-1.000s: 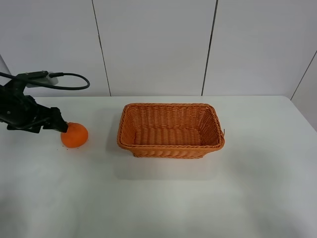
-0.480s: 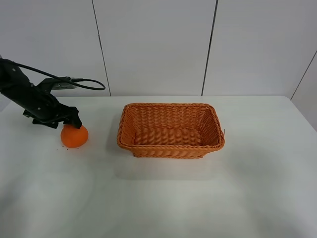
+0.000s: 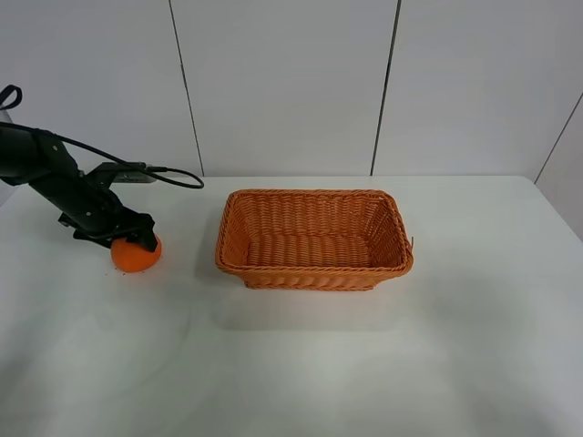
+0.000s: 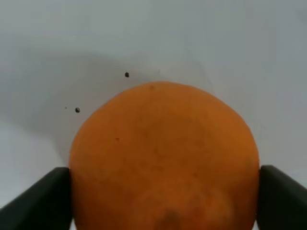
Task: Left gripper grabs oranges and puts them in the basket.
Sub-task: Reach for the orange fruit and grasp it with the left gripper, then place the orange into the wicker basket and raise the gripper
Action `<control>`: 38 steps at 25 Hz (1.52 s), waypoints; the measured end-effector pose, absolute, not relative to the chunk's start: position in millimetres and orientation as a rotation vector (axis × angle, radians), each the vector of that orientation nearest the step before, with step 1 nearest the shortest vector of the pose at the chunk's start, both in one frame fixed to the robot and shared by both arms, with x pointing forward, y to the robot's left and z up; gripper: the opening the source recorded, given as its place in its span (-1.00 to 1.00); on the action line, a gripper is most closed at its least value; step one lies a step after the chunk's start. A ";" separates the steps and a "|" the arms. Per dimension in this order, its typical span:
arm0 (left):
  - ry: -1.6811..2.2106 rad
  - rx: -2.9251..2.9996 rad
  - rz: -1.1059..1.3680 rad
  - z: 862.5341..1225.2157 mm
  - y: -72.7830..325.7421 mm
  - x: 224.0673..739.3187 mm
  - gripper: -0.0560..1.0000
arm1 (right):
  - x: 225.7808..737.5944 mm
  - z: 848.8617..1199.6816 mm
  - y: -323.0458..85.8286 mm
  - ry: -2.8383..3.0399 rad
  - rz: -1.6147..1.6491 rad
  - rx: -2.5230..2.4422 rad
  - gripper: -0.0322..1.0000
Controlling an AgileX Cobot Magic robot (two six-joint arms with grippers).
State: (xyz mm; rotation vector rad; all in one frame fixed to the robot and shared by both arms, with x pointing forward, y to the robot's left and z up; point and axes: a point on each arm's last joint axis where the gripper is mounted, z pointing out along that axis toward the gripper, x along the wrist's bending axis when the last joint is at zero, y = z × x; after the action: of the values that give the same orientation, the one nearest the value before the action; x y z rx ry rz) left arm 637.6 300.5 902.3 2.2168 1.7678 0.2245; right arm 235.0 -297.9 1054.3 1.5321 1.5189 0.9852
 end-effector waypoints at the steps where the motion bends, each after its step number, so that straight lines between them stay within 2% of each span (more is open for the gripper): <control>1: 1.765 2.221 0.230 902.3 300.8 637.7 0.62 | 235.0 1054.3 -297.9 1.519 0.985 1.532 0.41; 3: 1.762 2.226 0.234 902.3 301.1 637.8 0.34 | 235.0 1054.3 -297.9 1.519 0.985 1.532 0.41; 4: 1.762 2.226 0.234 902.3 301.1 637.8 0.34 | 235.0 1054.3 -297.9 1.519 0.985 1.532 0.41; 7: 1.761 2.228 0.235 902.3 301.2 637.8 -0.25 | 235.0 1054.3 -297.9 1.519 0.985 1.532 0.41; 9: 1.762 2.231 0.227 902.8 301.0 637.3 -0.48 | 235.0 1054.3 -297.9 1.519 0.985 1.532 0.41; 18: 1.768 2.235 0.155 916.1 298.3 631.3 -0.48 | 235.0 1054.3 -297.9 1.519 0.985 1.532 0.41; 22: 1.733 2.221 0.187 950.5 297.0 622.9 -0.48 | 235.0 1054.3 -297.9 1.519 0.985 1.532 0.41; 32: 1.578 2.046 0.213 1067.1 276.6 572.6 -0.48 | 235.0 1054.3 -297.9 1.519 0.985 1.532 0.41; 35: 1.456 2.099 0.223 1083.0 255.8 560.1 -0.48 | 235.0 1054.3 -297.9 1.519 0.985 1.532 0.41; 38: 1.338 2.162 0.197 1083.9 223.0 554.3 -0.48 | 235.0 1054.3 -297.9 1.519 0.985 1.532 0.41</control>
State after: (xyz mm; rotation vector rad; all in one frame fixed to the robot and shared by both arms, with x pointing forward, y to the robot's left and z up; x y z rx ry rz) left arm 554.3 223.0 1083.9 2.1621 1.3378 0.1971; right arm 235.0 -297.9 1054.3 1.5321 1.5189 0.9852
